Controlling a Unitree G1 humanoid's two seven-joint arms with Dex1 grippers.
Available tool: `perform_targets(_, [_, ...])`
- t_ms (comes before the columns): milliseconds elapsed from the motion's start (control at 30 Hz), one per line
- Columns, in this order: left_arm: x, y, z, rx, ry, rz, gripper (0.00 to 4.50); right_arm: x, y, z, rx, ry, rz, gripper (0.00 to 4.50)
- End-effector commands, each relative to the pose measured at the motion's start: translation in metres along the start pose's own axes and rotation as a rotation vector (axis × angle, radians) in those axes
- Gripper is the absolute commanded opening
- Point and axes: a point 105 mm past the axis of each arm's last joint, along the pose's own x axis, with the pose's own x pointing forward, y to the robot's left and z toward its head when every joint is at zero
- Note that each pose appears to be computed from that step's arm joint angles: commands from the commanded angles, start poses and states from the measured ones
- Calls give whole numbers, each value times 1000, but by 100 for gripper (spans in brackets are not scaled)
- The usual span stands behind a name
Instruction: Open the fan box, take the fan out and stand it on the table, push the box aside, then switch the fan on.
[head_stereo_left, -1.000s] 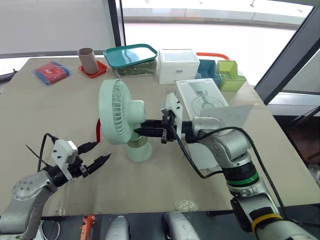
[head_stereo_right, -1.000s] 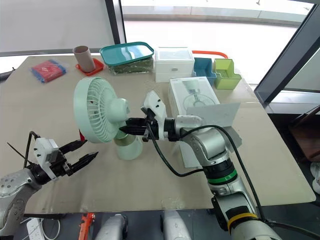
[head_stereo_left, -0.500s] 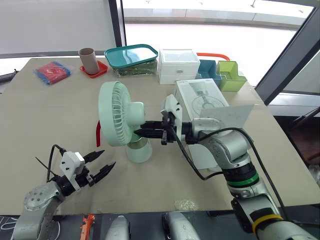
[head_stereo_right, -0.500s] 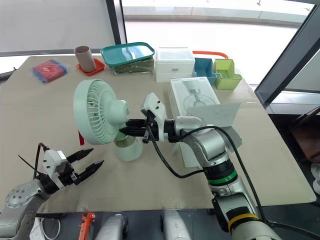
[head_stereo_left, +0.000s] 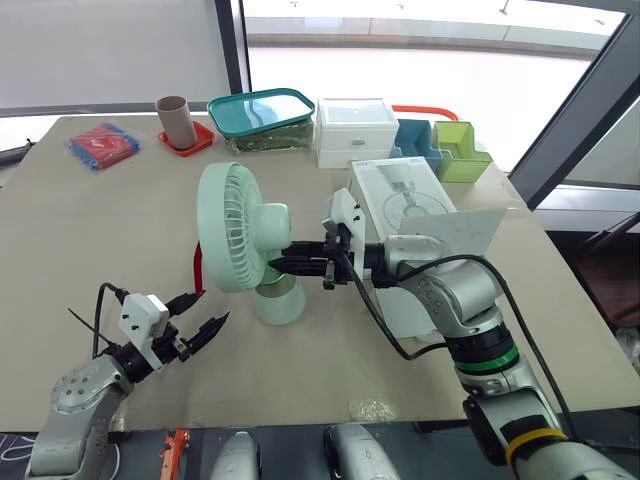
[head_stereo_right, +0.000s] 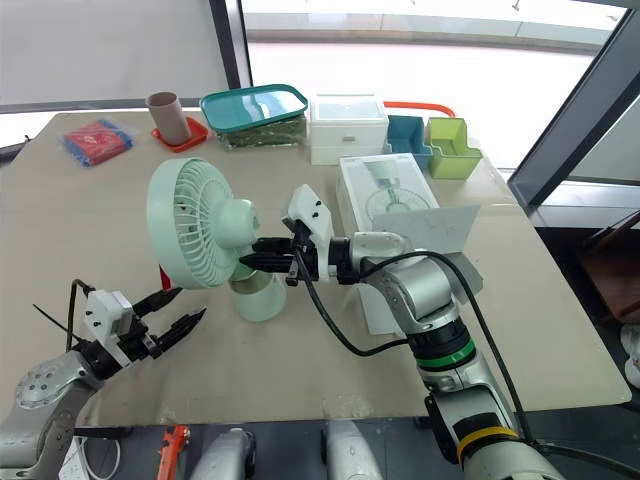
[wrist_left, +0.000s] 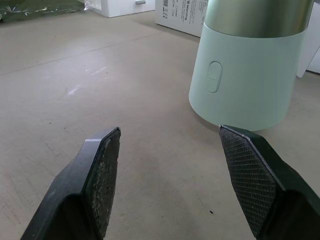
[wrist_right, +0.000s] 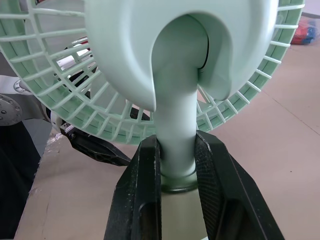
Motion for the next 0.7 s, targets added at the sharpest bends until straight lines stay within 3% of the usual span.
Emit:
perform_targets(33, [-1,2,10,24,-20,-6,344,1,7,27,-93,-73,27,42])
perform_targets(167, [8,2,15,47,-52,1,344,1,6,28,-93,-76,24,42])
perform_targets(200, [9,-2,17,31,-75,-22,313,1,6,28,-93,-75,23,42])
perform_targets(700, [23,7,16,36,-131,32,313,2,9,28,-94,-74,35,42])
